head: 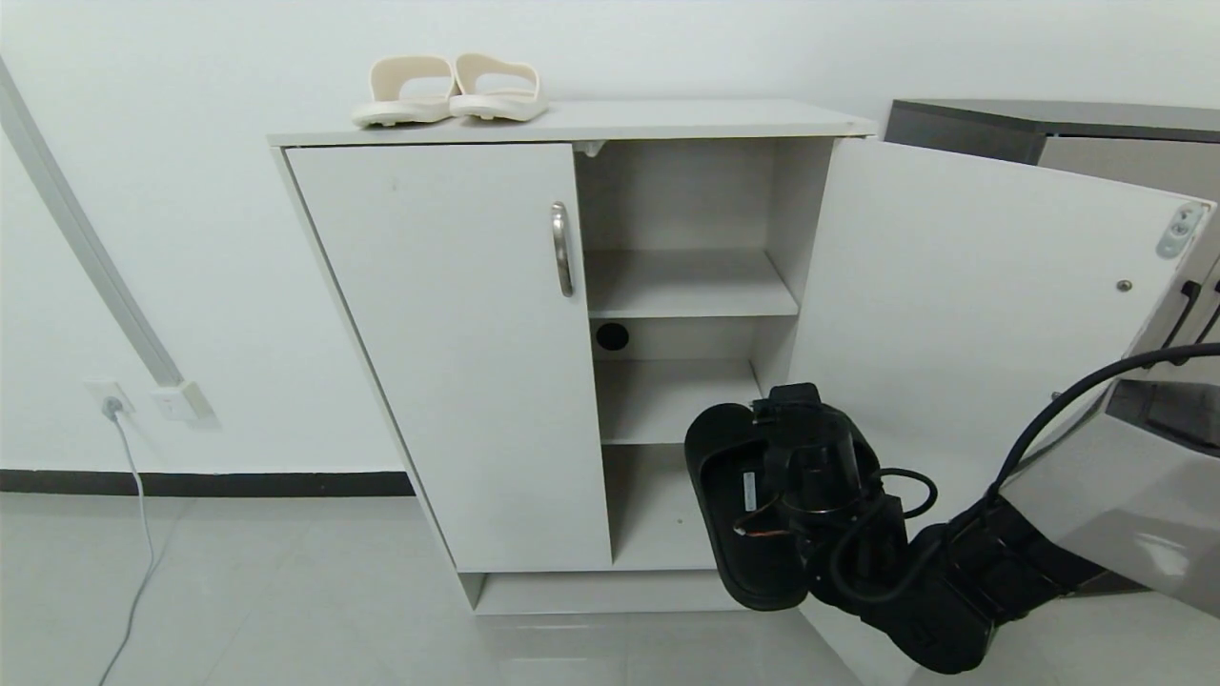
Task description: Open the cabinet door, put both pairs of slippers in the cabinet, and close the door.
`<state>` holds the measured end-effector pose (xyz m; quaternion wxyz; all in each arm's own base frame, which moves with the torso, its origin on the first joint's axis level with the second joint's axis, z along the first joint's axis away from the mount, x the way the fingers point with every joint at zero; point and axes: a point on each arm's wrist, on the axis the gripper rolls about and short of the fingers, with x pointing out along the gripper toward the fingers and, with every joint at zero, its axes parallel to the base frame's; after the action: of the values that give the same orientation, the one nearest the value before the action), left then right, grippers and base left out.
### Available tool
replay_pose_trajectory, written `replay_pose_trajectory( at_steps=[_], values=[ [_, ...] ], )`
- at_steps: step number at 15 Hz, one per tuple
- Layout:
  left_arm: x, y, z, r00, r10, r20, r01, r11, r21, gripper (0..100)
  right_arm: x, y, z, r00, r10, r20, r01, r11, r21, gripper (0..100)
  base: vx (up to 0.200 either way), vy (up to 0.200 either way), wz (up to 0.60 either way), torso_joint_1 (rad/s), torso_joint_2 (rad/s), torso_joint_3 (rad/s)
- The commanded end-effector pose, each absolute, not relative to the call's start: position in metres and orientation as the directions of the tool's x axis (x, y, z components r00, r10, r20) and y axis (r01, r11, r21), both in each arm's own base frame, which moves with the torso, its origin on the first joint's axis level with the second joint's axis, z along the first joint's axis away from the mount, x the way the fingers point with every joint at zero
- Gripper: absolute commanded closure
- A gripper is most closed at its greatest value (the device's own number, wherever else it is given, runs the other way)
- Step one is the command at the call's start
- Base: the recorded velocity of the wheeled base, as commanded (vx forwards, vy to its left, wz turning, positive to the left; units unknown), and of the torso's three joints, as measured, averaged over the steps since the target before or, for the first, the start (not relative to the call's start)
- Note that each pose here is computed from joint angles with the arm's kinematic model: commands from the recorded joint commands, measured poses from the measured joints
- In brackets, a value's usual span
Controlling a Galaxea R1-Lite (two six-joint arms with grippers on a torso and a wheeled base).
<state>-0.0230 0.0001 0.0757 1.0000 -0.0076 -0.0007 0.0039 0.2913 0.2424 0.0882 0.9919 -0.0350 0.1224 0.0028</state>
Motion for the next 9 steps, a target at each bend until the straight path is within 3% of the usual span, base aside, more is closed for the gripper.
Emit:
replay_pose_trajectory(
  at_steps=[1, 9],
  values=[
    [-0.023, 0.0, 0.076, 1.0, 0.011, 0.0, -0.011, 1.0, -0.015, 100, 0.29, 0.242, 0.087, 0.97, -0.001, -0.245, -0.017, 0.997, -0.07, 100, 0.0, 0.0, 0.0, 0.0, 0.0, 0.0],
    [-0.023, 0.0, 0.076, 1.0, 0.012, 0.002, -0.012, 1.0, -0.014, 100, 0.292, 0.275, 0.086, 0.971, 0.093, -0.219, -0.099, 0.995, -0.017, 100, 0.0, 0.0, 0.0, 0.0, 0.0, 0.0]
  ],
)
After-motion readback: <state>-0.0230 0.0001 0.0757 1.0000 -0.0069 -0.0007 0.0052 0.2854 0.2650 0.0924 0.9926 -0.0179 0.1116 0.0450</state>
